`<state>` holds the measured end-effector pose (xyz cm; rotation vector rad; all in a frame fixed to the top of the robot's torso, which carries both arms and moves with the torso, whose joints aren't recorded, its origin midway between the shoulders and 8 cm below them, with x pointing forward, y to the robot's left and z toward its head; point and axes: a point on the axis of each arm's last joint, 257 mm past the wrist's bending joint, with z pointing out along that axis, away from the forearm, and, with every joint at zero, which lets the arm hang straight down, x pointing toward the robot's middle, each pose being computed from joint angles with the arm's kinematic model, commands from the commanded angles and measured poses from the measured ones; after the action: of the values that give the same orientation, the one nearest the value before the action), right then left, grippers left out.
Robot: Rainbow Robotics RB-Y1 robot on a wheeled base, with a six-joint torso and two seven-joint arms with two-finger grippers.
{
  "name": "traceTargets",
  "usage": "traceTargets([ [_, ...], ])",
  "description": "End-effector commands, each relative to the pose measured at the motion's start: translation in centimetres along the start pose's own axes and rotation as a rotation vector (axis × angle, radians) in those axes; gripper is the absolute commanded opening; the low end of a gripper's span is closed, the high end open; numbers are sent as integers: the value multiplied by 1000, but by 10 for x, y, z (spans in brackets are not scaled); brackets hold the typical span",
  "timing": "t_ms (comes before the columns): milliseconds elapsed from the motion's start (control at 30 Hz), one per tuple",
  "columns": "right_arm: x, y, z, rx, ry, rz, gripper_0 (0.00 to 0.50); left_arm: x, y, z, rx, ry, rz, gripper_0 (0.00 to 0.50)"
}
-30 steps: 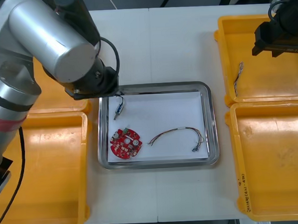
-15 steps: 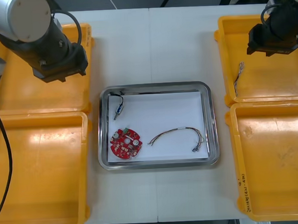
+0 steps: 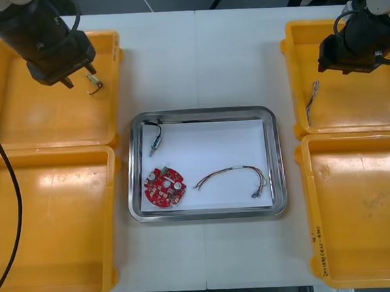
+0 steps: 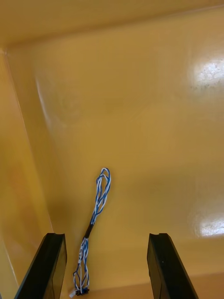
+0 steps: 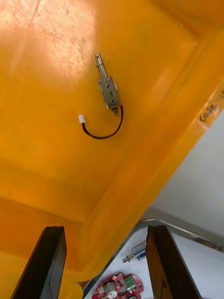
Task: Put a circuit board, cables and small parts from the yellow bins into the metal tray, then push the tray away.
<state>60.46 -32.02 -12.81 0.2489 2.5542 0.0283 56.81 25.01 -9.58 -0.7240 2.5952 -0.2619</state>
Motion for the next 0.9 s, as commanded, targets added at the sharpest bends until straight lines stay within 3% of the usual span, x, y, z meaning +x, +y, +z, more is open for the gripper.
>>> traceTargets([
  [33, -9, 8, -1, 5, -37, 14, 500, -46, -14, -29, 64, -82, -125, 500],
  [267, -1, 8, 4, -17, -35, 38, 500, -60, -13, -14, 74, -52, -201, 500],
  [700, 12, 6, 7, -23, -53, 38, 500, -76, -22, 16, 83, -58, -262, 500],
  [900, 10, 8, 6, -39, -64, 62, 500, -72, -26, 28, 65, -54, -250, 500],
])
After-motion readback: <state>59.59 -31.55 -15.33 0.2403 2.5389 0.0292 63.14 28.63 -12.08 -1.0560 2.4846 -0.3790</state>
